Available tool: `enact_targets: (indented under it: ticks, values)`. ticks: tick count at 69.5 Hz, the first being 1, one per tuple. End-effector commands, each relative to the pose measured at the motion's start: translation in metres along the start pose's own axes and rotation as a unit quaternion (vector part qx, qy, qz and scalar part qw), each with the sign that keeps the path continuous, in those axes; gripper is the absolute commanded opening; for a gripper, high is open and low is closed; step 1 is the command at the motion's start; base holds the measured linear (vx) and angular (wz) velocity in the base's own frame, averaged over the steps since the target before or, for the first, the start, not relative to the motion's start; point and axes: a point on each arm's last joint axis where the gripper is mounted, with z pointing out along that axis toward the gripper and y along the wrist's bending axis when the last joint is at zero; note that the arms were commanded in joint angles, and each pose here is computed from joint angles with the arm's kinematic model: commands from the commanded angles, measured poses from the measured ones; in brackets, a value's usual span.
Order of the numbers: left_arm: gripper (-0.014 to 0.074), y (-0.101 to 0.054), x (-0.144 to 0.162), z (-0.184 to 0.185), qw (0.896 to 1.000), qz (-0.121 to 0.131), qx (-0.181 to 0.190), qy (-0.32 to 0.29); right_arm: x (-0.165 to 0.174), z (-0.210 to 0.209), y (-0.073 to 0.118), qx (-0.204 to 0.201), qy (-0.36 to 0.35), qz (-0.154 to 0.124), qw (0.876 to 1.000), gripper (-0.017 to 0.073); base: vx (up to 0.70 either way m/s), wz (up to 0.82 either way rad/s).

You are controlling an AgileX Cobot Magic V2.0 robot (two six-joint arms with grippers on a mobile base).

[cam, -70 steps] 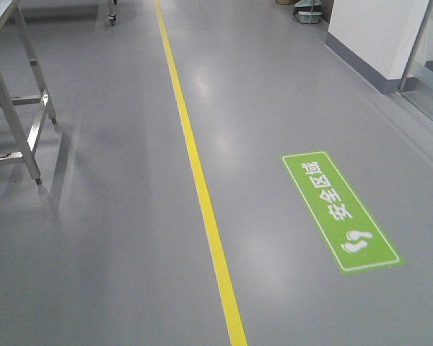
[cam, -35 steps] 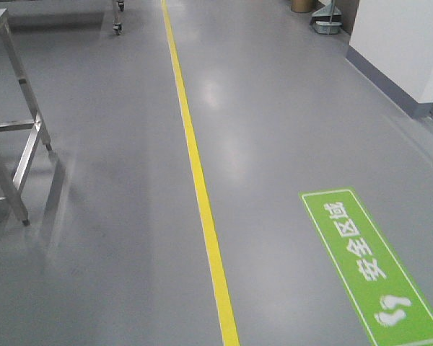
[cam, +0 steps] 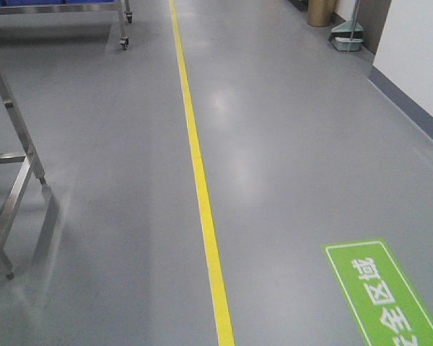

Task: Move and align brake pads A on conveyor
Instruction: 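Drive along the yellow floor line toward the steel table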

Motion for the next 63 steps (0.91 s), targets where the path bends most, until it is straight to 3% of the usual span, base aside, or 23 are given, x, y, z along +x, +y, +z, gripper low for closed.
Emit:
enact_targets:
  ticks: [1, 63]
  values:
    - [-0.0006, -0.0025, -0.0129, -0.0042, 0.999, -0.003, 0.008, -0.040, -0.0130, -0.0038, -0.0006, 0.006, -0.040, -0.004, 0.999, -0.0006, 0.57, 0.06]
    - [-0.0006, -0.0025, -0.0129, -0.0042, 0.999, -0.003, 0.008, -0.040, -0.0127, -0.0040, -0.0005, 0.006, -0.039, -0.004, 0.999, -0.0006, 0.55, 0.13]
